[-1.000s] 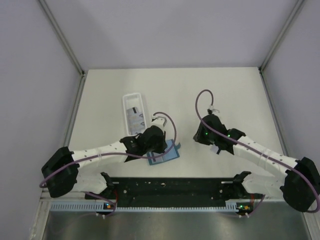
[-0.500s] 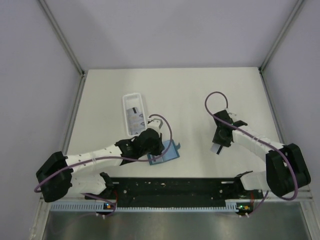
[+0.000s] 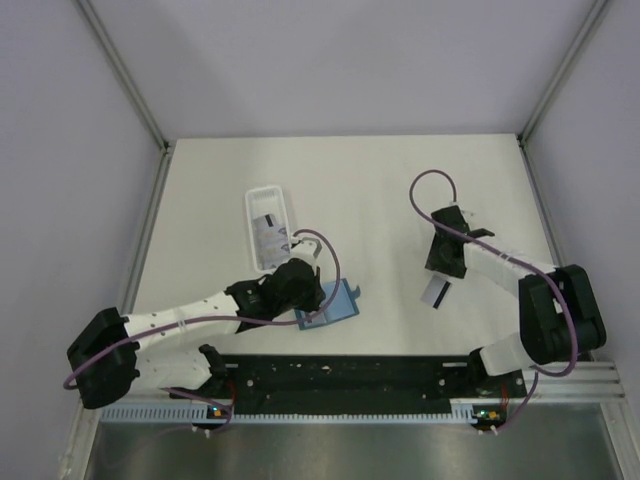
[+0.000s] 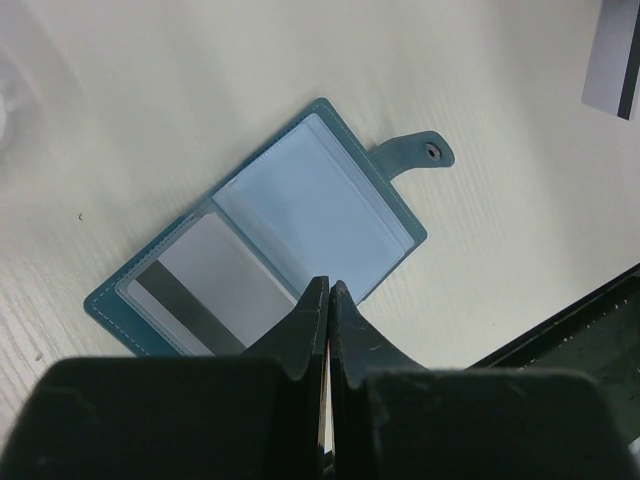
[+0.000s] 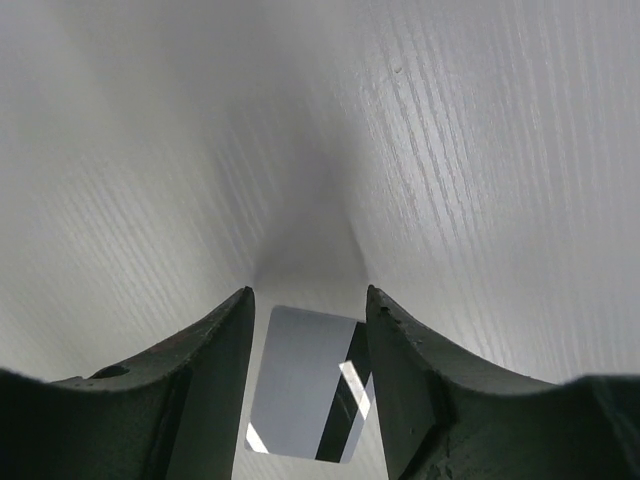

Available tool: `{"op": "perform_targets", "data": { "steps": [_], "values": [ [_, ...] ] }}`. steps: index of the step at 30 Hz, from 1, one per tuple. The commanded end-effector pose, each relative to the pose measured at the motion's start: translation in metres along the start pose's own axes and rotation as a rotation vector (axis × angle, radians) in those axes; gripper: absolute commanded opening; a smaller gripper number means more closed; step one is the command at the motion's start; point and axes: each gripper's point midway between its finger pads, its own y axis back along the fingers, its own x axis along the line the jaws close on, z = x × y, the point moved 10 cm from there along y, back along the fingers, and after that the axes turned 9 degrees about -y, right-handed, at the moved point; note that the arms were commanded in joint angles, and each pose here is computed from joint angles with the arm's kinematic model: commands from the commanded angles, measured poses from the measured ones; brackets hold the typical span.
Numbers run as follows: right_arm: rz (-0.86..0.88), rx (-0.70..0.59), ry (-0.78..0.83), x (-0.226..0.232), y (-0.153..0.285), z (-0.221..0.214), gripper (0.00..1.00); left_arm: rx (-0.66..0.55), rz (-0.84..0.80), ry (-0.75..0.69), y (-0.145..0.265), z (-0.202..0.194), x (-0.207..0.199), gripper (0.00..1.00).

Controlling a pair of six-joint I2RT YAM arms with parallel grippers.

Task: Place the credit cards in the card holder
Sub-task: Move the credit card to the center of the board.

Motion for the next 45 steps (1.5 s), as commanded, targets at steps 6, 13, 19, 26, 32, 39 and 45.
{"op": "perform_targets", "data": {
  "steps": [6,13,19,26,32,39,45],
  "values": [
    [0.021,-0.005,0.010,0.010,-0.020,0.018,0.49,-0.034,0.011,0.012,0.003,0.001,0.003,0.00],
    [0.020,0.059,-0.024,0.003,-0.021,0.001,0.47,-0.039,0.011,0.012,0.004,0.001,0.004,0.00],
    [-0.024,0.096,-0.036,-0.008,-0.014,-0.012,0.44,-0.039,0.002,0.014,0.005,-0.001,0.004,0.00],
    [-0.032,0.133,0.006,-0.010,-0.004,-0.024,0.41,-0.042,-0.007,0.018,0.005,-0.003,0.005,0.00],
    [-0.024,0.177,0.051,-0.002,0.002,-0.038,0.41,-0.050,-0.008,0.020,0.008,-0.004,0.006,0.00],
    [-0.035,0.214,0.066,-0.003,0.010,-0.060,0.38,-0.054,-0.012,0.023,0.010,-0.007,0.008,0.00],
    [-0.092,0.221,0.081,-0.012,0.019,-0.076,0.38,-0.053,-0.014,0.021,0.010,-0.008,0.008,0.00]
  ]
}}
